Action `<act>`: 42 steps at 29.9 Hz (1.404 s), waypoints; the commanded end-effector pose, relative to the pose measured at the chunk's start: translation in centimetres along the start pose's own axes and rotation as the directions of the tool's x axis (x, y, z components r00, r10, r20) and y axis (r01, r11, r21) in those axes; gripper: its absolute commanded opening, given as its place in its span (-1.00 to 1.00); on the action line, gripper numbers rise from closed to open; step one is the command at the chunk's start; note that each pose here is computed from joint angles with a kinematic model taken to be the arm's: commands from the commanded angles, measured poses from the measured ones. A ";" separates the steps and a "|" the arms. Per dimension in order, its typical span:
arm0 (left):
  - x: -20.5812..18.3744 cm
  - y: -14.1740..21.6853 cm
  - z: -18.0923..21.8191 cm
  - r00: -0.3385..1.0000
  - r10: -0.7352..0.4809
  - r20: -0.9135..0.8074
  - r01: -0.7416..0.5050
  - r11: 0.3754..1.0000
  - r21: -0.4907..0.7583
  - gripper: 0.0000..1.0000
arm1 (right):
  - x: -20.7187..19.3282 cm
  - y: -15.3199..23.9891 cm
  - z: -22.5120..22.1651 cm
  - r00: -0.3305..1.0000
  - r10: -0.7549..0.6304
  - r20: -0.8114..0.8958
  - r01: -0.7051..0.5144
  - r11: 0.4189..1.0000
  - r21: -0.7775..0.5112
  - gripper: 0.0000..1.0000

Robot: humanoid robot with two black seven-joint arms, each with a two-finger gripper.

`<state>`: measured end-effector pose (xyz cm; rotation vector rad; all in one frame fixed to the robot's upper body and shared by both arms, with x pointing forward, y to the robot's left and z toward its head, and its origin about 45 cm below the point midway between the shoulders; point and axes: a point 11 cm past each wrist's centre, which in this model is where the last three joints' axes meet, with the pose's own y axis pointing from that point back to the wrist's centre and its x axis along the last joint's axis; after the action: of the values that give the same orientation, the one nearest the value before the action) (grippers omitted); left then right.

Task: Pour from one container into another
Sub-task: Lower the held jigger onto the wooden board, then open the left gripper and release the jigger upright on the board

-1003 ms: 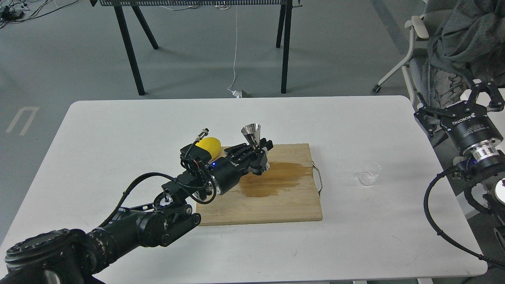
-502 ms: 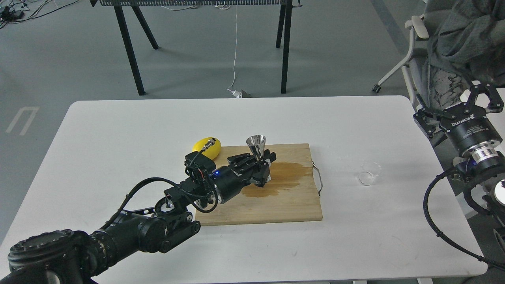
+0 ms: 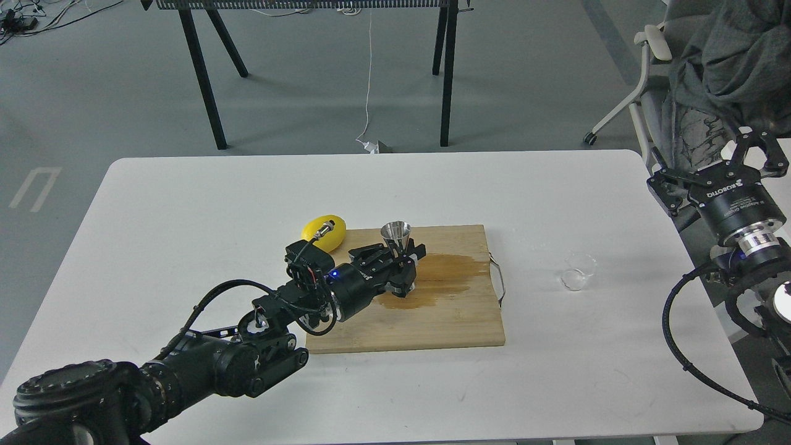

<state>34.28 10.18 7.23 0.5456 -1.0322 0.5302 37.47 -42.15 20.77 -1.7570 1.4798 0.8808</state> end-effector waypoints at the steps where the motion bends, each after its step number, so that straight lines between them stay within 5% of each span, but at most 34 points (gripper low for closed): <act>1: 0.0 0.0 0.0 1.000 0.002 0.001 -0.002 1.000 0.000 -0.42 | 0.0 0.0 0.0 1.000 0.001 0.000 -0.001 1.000 0.001 0.99; 42: 0.1 0.0 0.0 1.000 0.015 0.011 -0.015 1.000 0.000 -0.02 | 0.0 0.1 0.0 1.000 0.001 0.002 -0.001 1.000 0.003 0.99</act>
<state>34.32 10.23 7.34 0.5423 -1.0470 0.5393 37.42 -42.17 20.73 -1.7527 1.4804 0.8794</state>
